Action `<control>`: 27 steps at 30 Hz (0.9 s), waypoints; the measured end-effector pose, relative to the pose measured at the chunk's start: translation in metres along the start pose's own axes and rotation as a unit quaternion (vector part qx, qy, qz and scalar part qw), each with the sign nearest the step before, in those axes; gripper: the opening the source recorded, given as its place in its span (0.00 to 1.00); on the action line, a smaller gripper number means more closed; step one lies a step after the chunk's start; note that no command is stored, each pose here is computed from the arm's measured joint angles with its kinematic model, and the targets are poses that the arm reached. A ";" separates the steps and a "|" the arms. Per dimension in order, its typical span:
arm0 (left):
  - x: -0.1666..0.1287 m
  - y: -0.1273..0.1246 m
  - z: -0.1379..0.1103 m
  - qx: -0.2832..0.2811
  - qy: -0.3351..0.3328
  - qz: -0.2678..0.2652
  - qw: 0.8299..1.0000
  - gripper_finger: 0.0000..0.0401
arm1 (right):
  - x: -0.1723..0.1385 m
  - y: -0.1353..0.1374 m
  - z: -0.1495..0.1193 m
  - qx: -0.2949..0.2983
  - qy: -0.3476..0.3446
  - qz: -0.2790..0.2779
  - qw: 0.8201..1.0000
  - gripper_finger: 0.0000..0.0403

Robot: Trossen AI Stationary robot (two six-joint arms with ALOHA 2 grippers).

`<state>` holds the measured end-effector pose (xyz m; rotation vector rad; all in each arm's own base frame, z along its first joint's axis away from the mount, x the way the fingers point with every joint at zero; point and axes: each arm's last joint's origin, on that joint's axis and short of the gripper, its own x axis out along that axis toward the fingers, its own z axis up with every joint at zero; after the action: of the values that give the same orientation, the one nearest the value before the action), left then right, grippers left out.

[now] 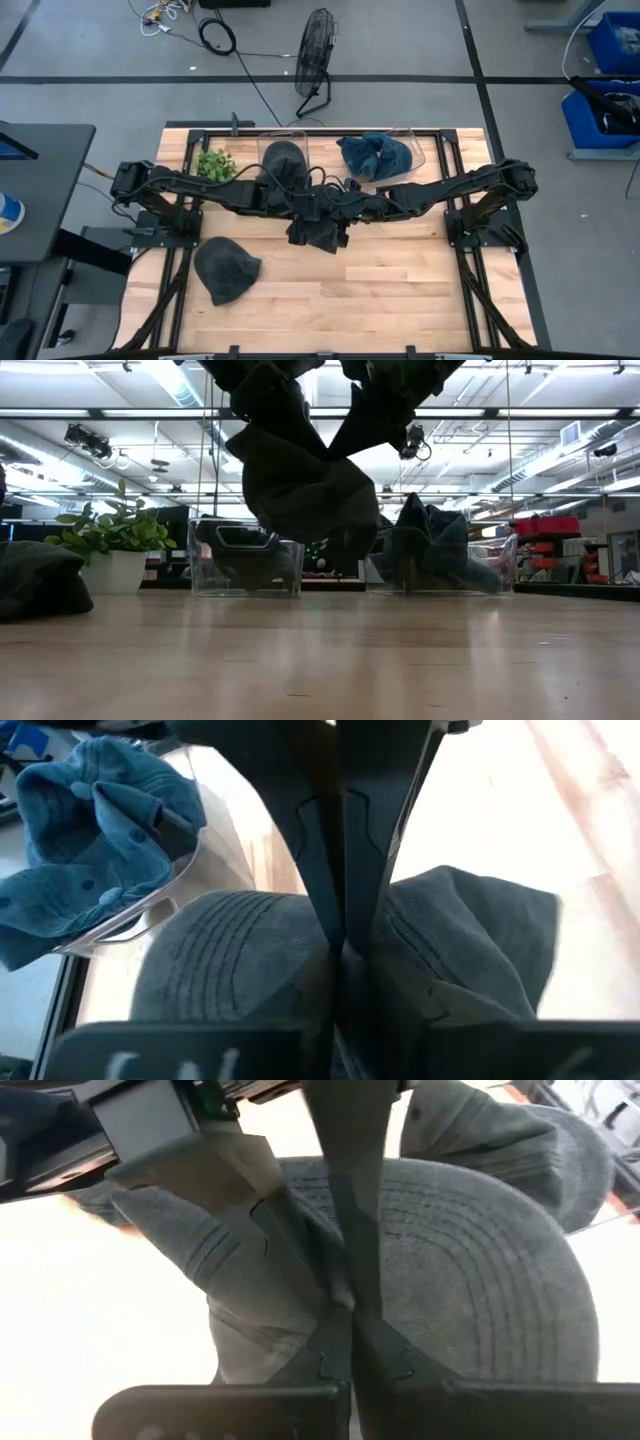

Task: Pick & Place hat
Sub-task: Put the right black cap into the left transparent bin

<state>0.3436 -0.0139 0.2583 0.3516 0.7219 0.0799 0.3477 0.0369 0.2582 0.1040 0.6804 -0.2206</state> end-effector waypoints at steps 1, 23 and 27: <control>0.000 0.000 0.000 0.000 0.001 0.001 1.000 0.11 | 0.000 0.000 -0.001 -0.001 0.002 -0.005 1.000 0.00; 0.000 0.000 -0.008 -0.004 0.037 0.003 0.999 0.04 | -0.002 -0.002 -0.008 -0.026 0.039 -0.015 0.999 0.26; -0.007 0.000 -0.005 -0.009 0.033 0.020 0.999 0.03 | -0.006 -0.004 -0.008 -0.028 0.045 -0.016 0.998 0.33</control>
<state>0.3355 -0.0137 0.2591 0.3481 0.7795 0.1354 0.3372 0.0357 0.2563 0.0498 0.7773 -0.2293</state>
